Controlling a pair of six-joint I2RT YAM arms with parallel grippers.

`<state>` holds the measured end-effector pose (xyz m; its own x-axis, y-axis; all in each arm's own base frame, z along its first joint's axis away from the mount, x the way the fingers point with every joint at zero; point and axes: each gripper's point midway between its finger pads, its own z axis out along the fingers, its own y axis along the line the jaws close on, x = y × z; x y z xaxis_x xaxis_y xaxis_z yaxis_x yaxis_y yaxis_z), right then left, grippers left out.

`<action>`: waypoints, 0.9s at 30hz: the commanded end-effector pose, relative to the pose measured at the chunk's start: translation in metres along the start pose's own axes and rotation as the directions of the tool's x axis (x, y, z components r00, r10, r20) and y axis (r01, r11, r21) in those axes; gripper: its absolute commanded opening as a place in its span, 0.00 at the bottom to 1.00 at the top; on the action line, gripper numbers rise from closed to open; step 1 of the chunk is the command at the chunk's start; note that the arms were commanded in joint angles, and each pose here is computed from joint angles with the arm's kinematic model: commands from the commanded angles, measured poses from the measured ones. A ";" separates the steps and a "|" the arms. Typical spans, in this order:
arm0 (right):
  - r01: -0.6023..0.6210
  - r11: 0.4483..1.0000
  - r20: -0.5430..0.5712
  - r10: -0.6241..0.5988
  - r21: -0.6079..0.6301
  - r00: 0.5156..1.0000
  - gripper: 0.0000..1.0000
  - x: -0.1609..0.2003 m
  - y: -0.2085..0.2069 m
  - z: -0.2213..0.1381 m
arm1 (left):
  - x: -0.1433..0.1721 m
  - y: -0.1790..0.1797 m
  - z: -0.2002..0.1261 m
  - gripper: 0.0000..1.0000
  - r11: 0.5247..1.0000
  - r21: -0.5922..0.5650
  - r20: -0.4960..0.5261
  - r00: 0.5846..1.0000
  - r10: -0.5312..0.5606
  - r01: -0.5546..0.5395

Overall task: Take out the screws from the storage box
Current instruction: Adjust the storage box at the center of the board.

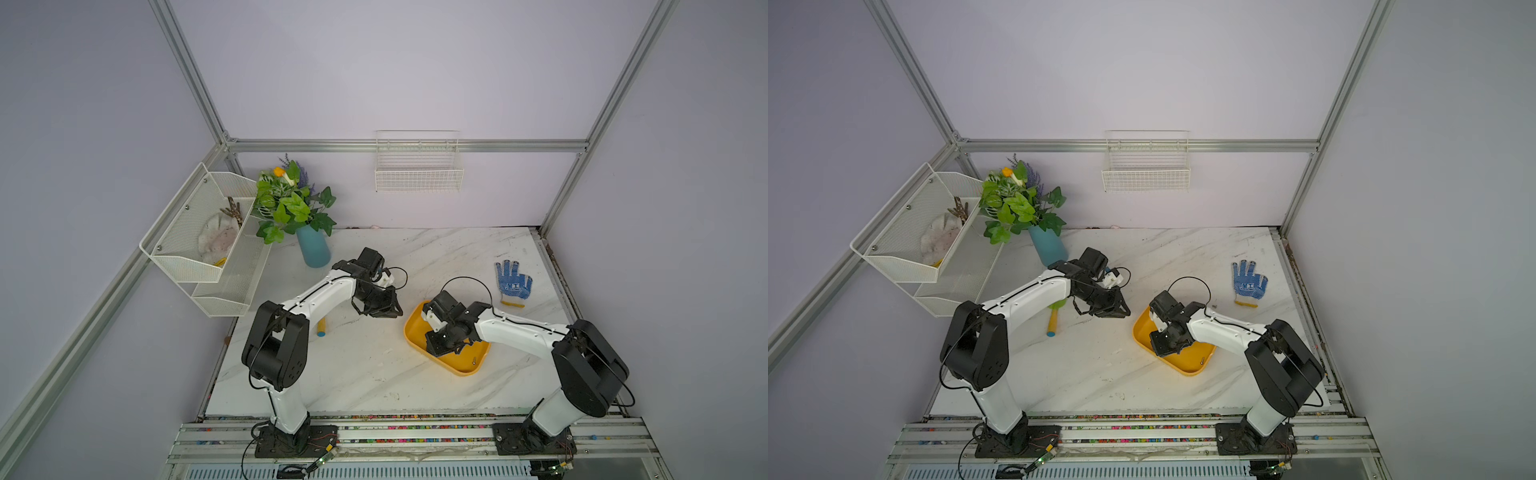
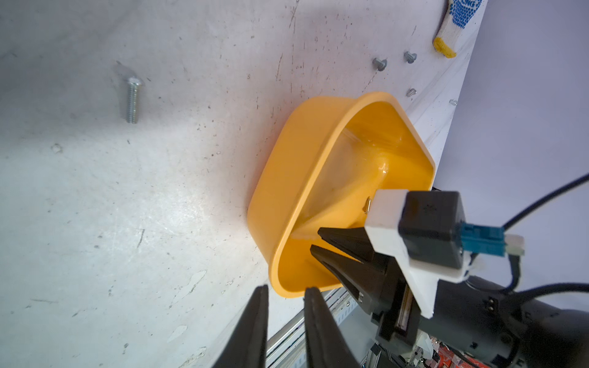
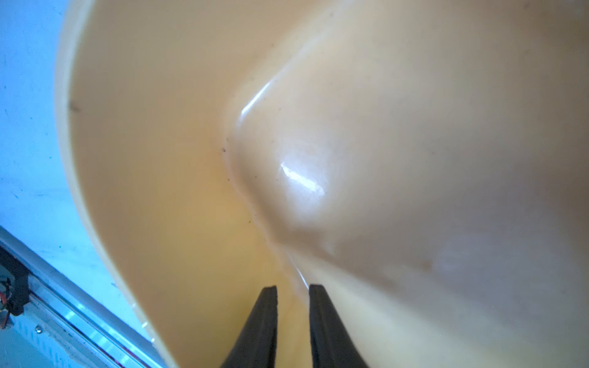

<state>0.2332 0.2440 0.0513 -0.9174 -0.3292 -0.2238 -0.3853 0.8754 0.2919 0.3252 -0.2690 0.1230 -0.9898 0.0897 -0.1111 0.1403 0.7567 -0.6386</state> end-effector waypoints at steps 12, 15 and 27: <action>-0.162 0.932 0.054 0.153 0.324 0.987 0.27 0.000 -0.072 -0.017 | -0.047 -0.014 0.034 0.42 0.997 0.032 0.025 0.998 0.064 -0.064; -0.158 0.948 0.051 0.150 0.276 0.987 0.27 -0.013 -0.063 -0.003 | -0.044 -0.018 0.034 0.42 0.997 0.054 0.023 0.998 0.059 -0.060; 0.003 0.993 -0.007 -0.002 0.115 1.000 0.26 -0.029 0.016 0.037 | -0.008 0.009 -0.002 0.34 0.999 0.031 0.044 0.998 -0.037 0.036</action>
<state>0.2652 0.2620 0.0276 -0.9316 -0.2949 -0.2125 -0.3276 0.9345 0.1393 0.3433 -0.2849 0.1172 -0.9856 0.0892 -0.1437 0.1631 0.7257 -0.6684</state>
